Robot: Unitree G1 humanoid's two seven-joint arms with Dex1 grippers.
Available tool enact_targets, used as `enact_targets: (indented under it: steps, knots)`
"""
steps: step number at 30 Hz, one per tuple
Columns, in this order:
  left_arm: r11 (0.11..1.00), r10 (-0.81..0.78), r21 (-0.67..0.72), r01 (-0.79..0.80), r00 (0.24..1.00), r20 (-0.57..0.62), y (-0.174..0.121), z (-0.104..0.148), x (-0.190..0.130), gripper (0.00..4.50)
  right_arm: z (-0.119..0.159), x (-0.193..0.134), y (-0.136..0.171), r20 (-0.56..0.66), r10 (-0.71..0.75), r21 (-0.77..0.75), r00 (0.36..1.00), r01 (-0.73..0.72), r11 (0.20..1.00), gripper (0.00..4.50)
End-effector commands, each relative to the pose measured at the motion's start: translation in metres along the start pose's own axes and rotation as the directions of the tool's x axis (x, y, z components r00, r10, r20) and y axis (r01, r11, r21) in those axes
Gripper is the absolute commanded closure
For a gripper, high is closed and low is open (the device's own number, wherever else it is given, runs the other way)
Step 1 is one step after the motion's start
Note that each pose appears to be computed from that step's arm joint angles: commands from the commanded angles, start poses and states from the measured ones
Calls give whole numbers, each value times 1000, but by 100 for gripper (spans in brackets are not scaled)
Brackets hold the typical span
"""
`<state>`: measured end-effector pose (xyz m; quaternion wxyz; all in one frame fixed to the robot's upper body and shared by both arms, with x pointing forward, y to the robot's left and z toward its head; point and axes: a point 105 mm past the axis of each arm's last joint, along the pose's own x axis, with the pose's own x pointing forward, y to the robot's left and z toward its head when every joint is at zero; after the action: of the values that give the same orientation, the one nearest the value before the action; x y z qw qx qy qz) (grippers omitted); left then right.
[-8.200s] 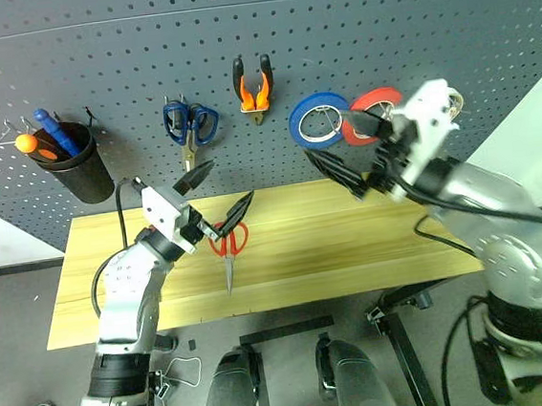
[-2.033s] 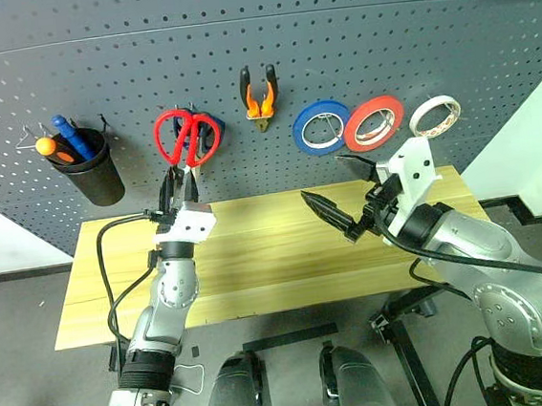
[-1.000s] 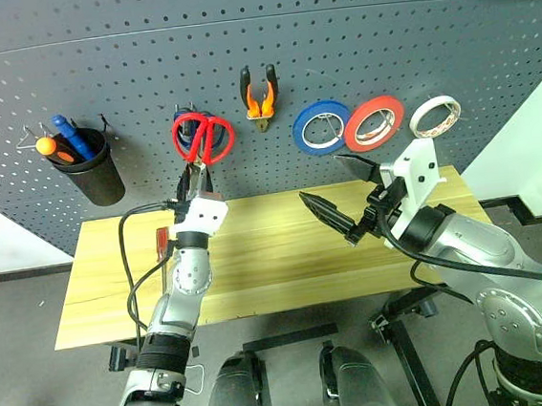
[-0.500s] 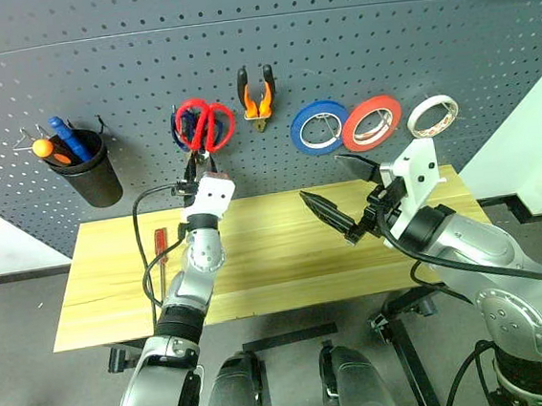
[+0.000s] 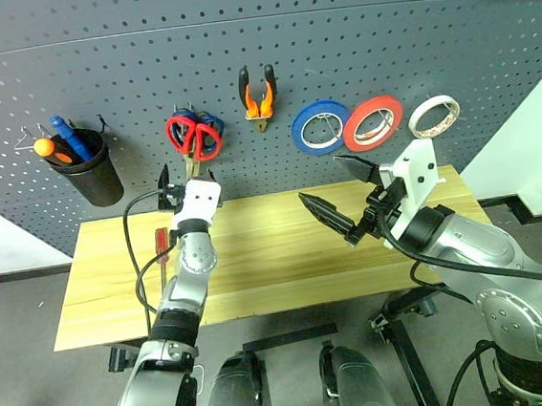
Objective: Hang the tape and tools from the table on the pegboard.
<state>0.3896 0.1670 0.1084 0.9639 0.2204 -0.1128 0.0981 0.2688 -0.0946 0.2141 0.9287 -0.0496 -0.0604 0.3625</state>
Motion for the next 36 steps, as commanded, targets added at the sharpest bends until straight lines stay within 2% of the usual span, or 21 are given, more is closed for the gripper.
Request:
enact_targets:
  steps: [1, 4, 7, 12, 14, 19, 24, 36]
  knots:
    - [998, -12, -64, 8, 998, -54, 15, -3, -8, 11, 11, -3, 7, 38, 29, -34, 999, -28, 999, 0]
    - [992, -42, -124, 21, 984, -174, 33, -17, -19, 11, 9, -3, 7, 33, 33, -29, 999, -32, 999, 0]
    - [973, -140, -219, 71, 937, -319, 43, -34, -28, 11, 8, -4, 8, 25, 36, -25, 999, -35, 999, 0]
    - [941, -244, -333, 67, 814, -527, 69, -72, -21, 11, 3, -5, 9, 10, 44, -9, 999, -44, 999, 0]
    - [917, -276, -400, 16, 749, -602, 73, -86, -23, 11, 2, -6, 11, 4, 49, -2, 999, -49, 999, 0]
    - [878, -388, -477, 40, 645, -658, 60, -101, -32, 11, -2, -8, 15, -13, 55, 13, 998, -55, 998, 0]
    - [861, -425, -507, 28, 588, -689, 54, -110, -43, 11, -4, -11, 16, -28, 51, 21, 998, -50, 999, 0]
    - [887, -379, -460, 28, 612, -694, 63, -117, -26, 11, -6, -13, 16, -51, 51, 29, 997, -50, 998, 0]
